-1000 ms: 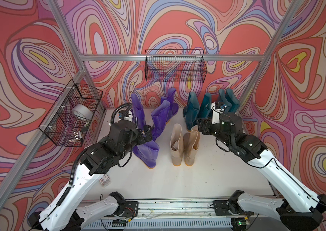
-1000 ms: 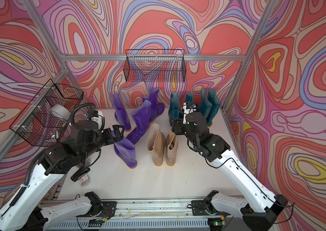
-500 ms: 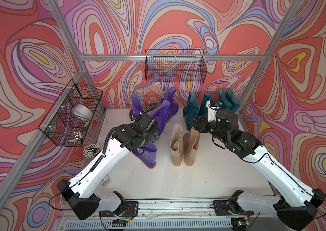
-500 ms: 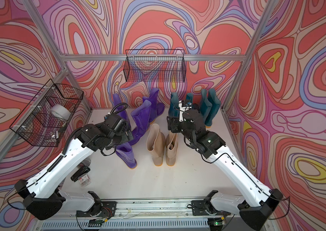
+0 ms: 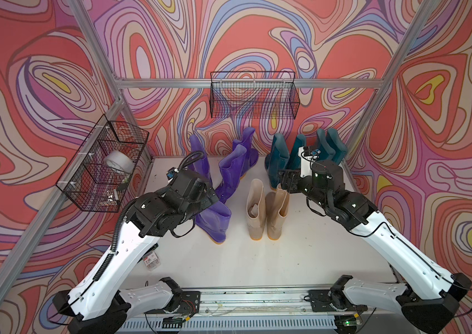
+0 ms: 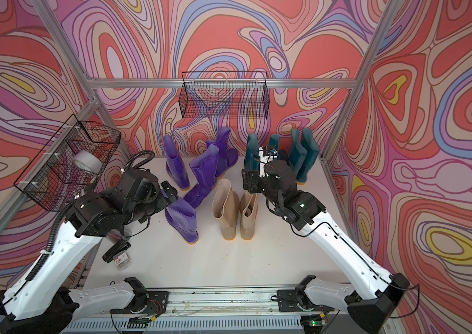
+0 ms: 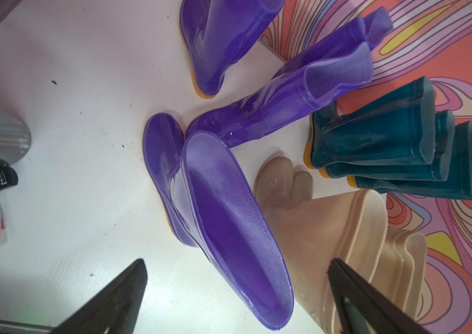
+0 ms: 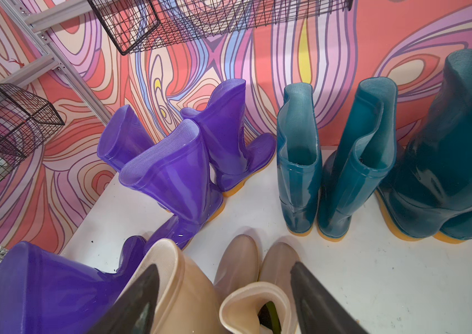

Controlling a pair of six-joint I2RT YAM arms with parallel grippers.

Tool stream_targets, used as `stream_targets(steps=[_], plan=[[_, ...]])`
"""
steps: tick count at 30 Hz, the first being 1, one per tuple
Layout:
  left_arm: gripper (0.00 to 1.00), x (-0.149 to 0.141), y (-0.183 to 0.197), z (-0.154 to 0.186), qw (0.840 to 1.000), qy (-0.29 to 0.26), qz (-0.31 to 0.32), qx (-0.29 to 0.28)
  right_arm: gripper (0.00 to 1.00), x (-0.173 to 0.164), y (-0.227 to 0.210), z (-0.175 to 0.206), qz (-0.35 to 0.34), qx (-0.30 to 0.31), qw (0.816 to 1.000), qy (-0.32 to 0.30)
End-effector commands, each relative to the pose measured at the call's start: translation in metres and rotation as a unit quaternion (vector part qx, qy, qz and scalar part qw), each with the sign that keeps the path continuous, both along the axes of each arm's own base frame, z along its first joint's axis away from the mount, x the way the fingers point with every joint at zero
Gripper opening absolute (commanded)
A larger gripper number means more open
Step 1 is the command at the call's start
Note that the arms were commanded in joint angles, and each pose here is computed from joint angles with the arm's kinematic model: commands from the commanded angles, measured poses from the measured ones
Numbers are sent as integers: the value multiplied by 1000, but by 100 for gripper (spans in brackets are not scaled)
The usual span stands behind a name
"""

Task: Match and arrange rain boots in pairs
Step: Pick up the rain boot at the center of the board.

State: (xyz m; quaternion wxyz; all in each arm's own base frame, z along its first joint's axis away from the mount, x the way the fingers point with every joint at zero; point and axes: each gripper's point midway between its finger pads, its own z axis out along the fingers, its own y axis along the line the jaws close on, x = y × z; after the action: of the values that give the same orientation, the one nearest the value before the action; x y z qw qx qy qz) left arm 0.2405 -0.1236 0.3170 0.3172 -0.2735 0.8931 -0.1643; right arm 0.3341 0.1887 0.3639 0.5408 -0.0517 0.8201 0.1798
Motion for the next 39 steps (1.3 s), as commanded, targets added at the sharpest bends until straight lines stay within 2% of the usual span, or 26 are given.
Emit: stream_targets(steps=[1, 4, 9, 14, 17, 19, 22, 27, 32, 34, 35, 36, 37, 38, 39], plan=[[100, -13, -3, -36, 996, 78, 30, -14, 73, 2, -1, -1, -2, -3, 1000, -7], [100, -7, -6, -46, 995, 89, 34, 1, 74, 1, -1, -2, -1, -3, 1000, -5], [100, 12, -4, -49, 996, 70, 53, 32, 74, -2, -3, 0, 0, -1, 1000, -5], [100, 32, -24, -42, 999, 39, 27, 11, 74, -4, -1, -4, 6, 0, 1000, 2], [100, 33, -30, -27, 1000, 17, 8, -10, 74, -4, 1, -5, 10, 1, 1000, 6], [100, 32, -23, -23, 1000, 6, 20, -7, 74, -3, 1, -4, 9, 1, 1000, 5], [100, 30, -18, -33, 999, 15, 33, 0, 74, -2, 3, -4, 12, 5, 1000, 4], [100, 25, -23, -63, 997, 65, 32, 13, 74, 0, 5, -4, 13, 5, 1000, 6], [100, 33, -16, -73, 997, 50, 47, 25, 73, -3, 4, -2, 15, 5, 1000, 6], [91, 41, -15, -72, 998, 35, 46, 20, 73, -4, 5, -2, 18, 3, 1000, 13], [81, 44, -13, -71, 998, 30, 44, 20, 72, -5, 7, -3, 24, 1, 999, 21], [68, 46, -11, -71, 999, 27, 43, 18, 71, -7, 9, -4, 32, 0, 999, 29], [49, 48, -10, -69, 999, 24, 32, 16, 71, -9, 12, -5, 41, 2, 999, 36], [25, 51, -9, -68, 1000, 14, 18, 18, 70, -10, 14, -6, 46, 2, 998, 40], [13, 52, -7, -66, 1000, 7, 10, 22, 70, -10, 15, -6, 48, 3, 998, 42]])
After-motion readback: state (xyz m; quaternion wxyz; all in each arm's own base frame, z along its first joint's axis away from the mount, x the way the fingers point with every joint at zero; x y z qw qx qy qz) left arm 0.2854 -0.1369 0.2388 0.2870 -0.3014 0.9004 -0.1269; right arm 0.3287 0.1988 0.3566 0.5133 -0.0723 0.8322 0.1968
